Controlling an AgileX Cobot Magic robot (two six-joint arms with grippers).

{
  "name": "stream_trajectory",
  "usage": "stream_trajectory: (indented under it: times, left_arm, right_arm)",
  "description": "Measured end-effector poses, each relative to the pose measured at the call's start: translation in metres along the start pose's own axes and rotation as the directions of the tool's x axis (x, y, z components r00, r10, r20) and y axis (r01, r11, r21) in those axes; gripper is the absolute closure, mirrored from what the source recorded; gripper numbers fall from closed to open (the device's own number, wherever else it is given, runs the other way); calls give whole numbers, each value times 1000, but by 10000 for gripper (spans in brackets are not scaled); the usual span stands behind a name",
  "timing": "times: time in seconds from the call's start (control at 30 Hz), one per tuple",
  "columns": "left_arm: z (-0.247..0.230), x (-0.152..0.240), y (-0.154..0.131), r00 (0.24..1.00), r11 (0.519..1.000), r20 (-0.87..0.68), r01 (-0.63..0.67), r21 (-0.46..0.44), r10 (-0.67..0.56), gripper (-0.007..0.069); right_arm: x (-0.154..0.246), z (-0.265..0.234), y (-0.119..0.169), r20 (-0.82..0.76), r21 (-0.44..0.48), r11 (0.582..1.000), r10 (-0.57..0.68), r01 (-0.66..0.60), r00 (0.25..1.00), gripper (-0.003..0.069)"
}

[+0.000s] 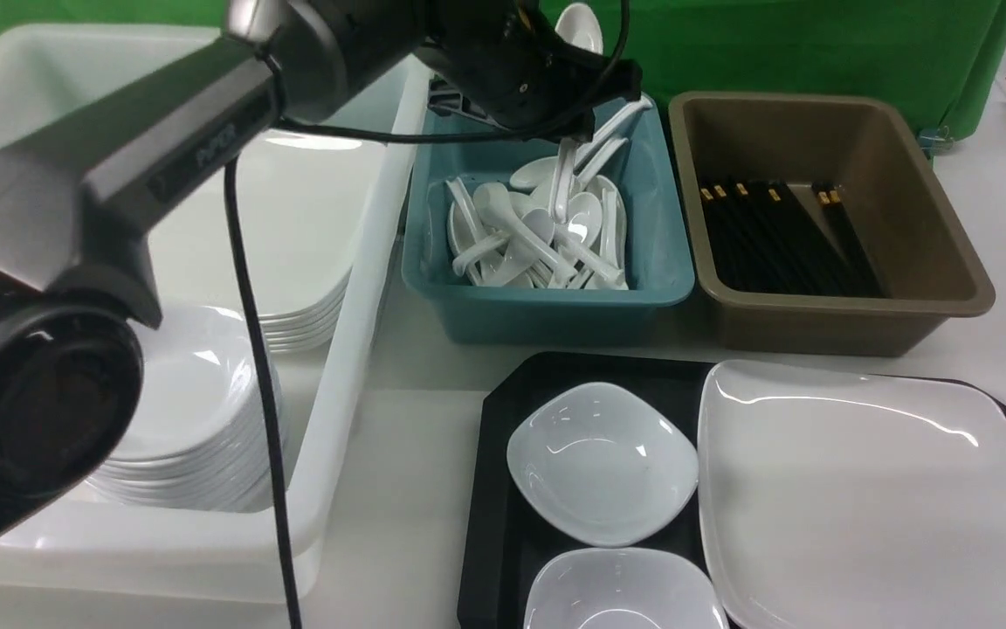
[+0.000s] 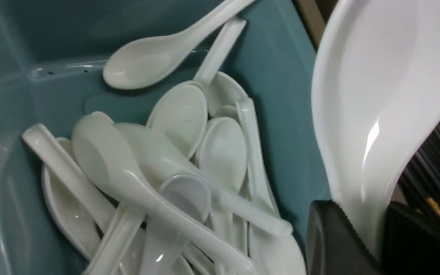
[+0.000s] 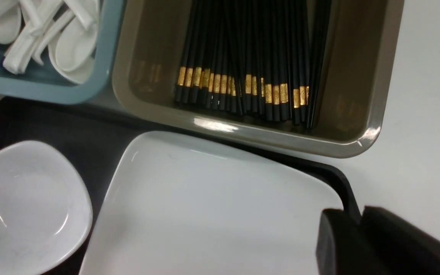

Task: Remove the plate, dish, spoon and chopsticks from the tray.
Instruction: Use the left arm to put the soup spoon into the small storage box in the middle, then use the left arm to grab a small plate from the dinner plate

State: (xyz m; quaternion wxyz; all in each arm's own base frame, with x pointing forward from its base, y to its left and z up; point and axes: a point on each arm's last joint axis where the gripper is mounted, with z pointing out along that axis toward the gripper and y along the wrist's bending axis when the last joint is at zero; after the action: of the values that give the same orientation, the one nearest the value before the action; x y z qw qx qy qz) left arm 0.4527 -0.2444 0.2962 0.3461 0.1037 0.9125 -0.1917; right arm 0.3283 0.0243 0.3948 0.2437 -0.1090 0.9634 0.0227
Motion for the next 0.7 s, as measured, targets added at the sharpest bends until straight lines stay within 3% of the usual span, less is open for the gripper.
stream_trajectory:
  times: [0.23, 0.37, 0.43, 0.5, 0.53, 0.57, 0.6, 0.7]
  left_arm:
    - [-3, 1, 1, 1000, 1000, -29, -9, -11, 9, 227]
    - [-31, -6, -3, 998, 999, -52, -38, -37, 36, 181]
    - [-44, -7, -5, 996, 998, -86, -38, -42, 34, 211]
    - [-70, -1, -10, 978, 996, -200, -78, -45, 68, 353]
    - [-71, 1, -11, 977, 996, -202, -83, -42, 73, 368]
    - [-78, 2, -15, 970, 994, -224, -104, -35, 93, 429]
    - [-88, 11, -24, 955, 988, -258, -153, -8, 146, 542]
    - [-99, 36, -45, 923, 977, -322, -208, 42, 210, 603]
  right_arm:
    - [0, 0, 0, -1, 0, 1000, 0, 0, 1000, 530]
    - [1, 0, 1, -7, -11, 1000, 3, -3, 1000, 524]
    - [1, 0, 2, -7, -19, 1000, 5, -5, 1000, 522]
    - [1, 0, 3, -12, -37, 999, 9, -9, 1000, 519]
    - [1, 0, 4, -13, -39, 999, 8, -8, 1000, 519]
    - [1, 0, 4, -12, -41, 999, 9, -9, 1000, 519]
    - [2, -1, 5, -9, -49, 999, 10, -10, 1000, 519]
    - [2, -3, 5, -5, -50, 999, 9, -9, 1000, 517]
